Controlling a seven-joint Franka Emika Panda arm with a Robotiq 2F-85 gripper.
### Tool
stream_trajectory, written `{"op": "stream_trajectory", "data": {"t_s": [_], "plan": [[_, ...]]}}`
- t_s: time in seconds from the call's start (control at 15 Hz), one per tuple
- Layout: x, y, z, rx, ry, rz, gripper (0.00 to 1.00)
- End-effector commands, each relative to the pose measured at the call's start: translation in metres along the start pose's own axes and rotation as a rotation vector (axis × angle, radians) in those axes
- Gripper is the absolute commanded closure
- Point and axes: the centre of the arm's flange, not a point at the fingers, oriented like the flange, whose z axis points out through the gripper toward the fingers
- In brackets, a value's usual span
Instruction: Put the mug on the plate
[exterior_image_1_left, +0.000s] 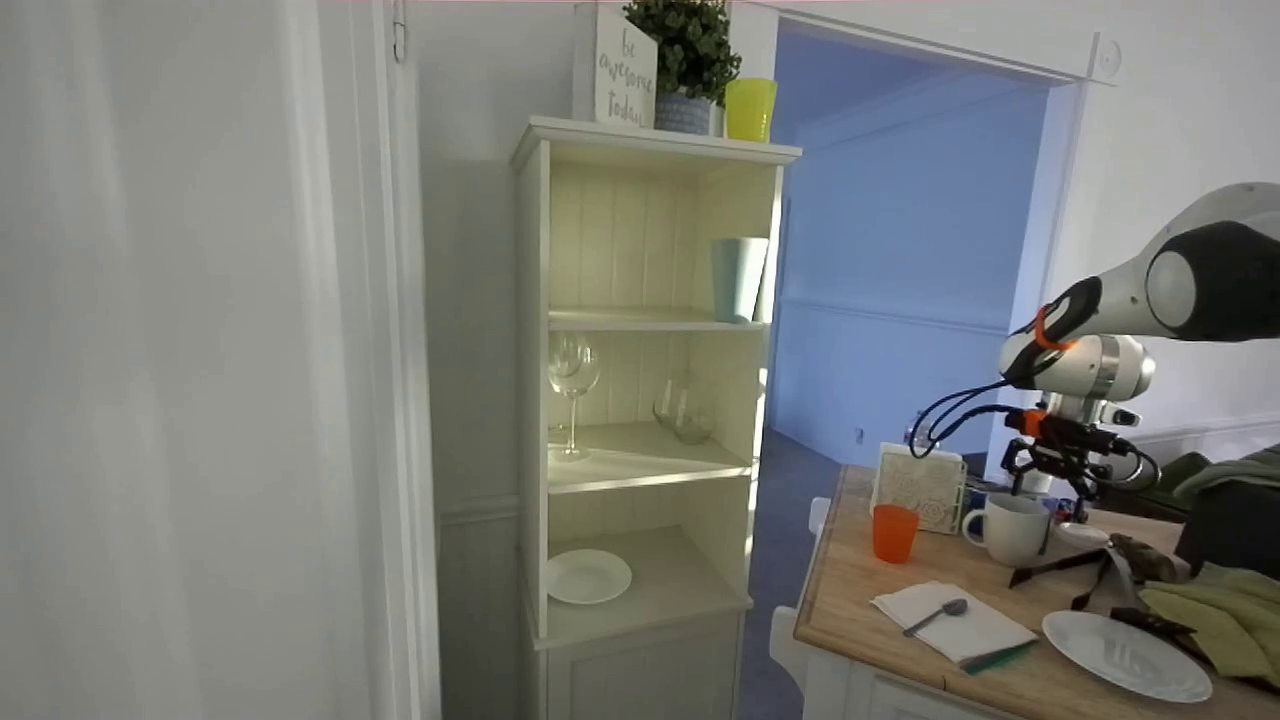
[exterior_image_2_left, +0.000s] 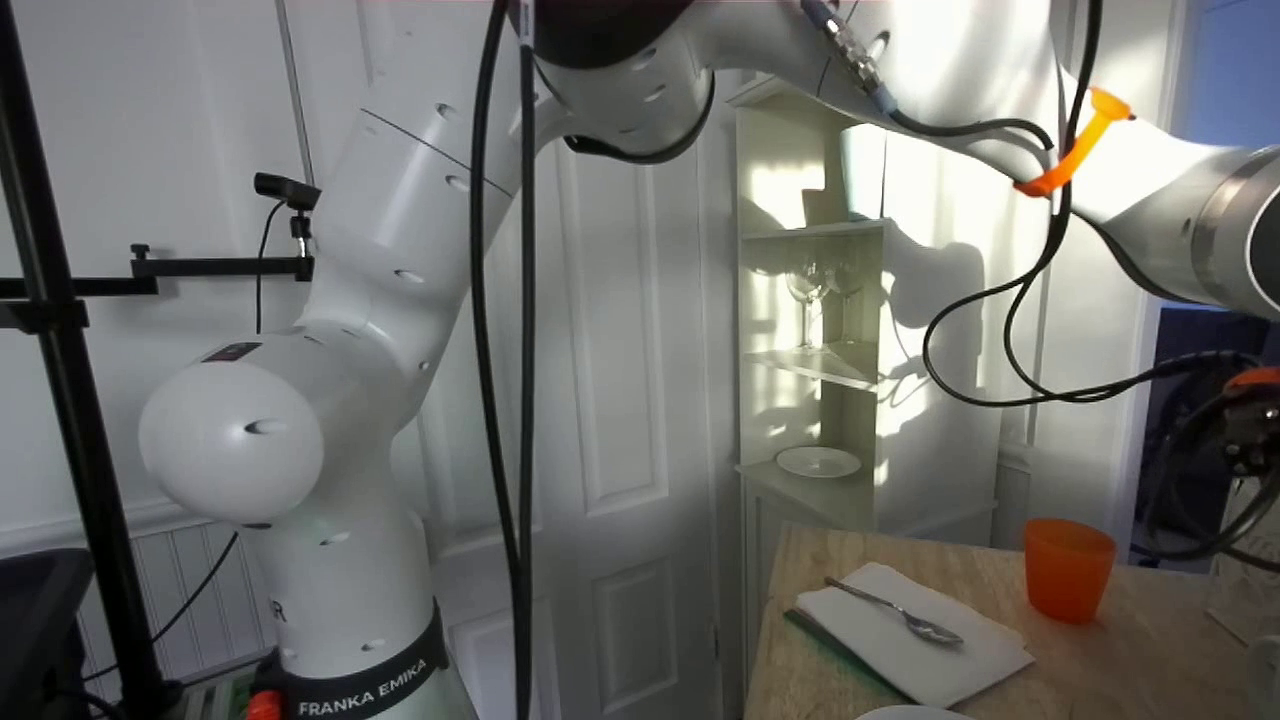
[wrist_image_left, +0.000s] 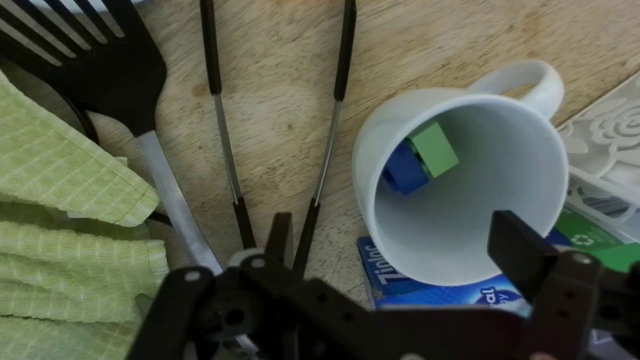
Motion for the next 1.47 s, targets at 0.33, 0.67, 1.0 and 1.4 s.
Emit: {"op": "stream_trajectory", "data": {"t_s": [0.33, 0.67, 1.0, 1.4], "plan": [[0.018, -0.009, 0.025, 0.042, -0.026, -0.046, 0.28], [0.021, -0.009, 0.030, 0.036, -0.032, -0.065, 0.59], [0.019, -0.002, 0.023, 0.017, -0.032, -0.084, 0.91], [0.004, 0.003, 0.012, 0.028, -0.054, -0.158, 0.94]]}}
